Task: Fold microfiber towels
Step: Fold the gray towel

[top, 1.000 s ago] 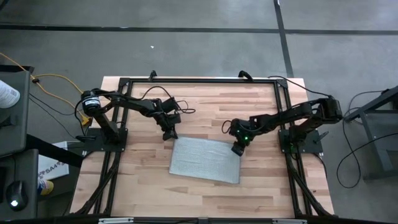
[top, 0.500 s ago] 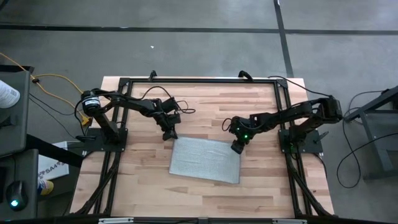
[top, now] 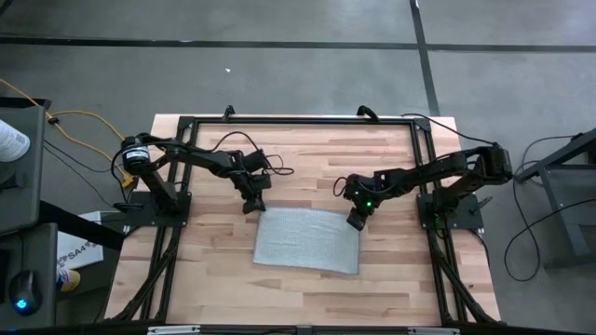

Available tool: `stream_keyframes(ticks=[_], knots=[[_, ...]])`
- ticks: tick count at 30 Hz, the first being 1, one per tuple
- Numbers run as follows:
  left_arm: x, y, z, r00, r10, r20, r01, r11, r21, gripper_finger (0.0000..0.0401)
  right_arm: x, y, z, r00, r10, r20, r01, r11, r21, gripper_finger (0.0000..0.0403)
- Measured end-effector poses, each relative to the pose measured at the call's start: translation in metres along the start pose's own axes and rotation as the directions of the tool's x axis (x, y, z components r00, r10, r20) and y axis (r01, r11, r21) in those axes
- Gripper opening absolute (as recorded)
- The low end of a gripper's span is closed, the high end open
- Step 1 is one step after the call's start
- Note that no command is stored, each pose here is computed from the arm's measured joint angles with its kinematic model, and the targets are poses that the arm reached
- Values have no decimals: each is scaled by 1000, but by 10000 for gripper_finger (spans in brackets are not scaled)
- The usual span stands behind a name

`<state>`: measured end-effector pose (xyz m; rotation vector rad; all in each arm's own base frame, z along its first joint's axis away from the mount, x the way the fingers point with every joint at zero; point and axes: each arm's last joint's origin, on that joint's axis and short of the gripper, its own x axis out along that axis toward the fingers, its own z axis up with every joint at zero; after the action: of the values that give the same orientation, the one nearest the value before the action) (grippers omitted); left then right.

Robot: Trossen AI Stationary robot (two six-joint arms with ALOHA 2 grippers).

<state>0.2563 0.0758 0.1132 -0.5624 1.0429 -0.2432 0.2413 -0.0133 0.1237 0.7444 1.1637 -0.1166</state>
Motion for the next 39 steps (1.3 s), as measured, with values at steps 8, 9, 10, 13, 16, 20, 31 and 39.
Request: stream_keyframes(ticks=[8,9,10,13,16,20,31,39], knots=[[3,-6,0,1000,8,-12,-8,1000,18,2,0,-1,1,999,-33,24,34,998,-47,5],[2,-6,0,1000,13,-10,-13,1000,19,2,-1,-1,1,999,-40,31,41,998,-50,5],[2,-7,0,1000,23,-8,-23,1000,21,2,-1,-1,1,998,-48,38,50,997,-52,5],[-4,-10,0,998,70,-4,-70,997,26,2,-4,0,1,997,-51,53,54,997,-58,4],[-12,-13,-2,992,130,-4,-130,991,27,1,-9,2,1,996,-54,76,60,995,-75,4],[-22,-19,-3,974,228,1,-228,973,35,1,-21,8,-1,988,-84,130,97,990,-99,4],[-4,-65,-10,930,368,6,-365,920,140,0,-23,32,-22,985,-106,138,130,974,-183,4],[13,-108,-25,876,478,61,-480,855,195,0,-17,51,-40,977,-130,168,168,957,-237,3]])
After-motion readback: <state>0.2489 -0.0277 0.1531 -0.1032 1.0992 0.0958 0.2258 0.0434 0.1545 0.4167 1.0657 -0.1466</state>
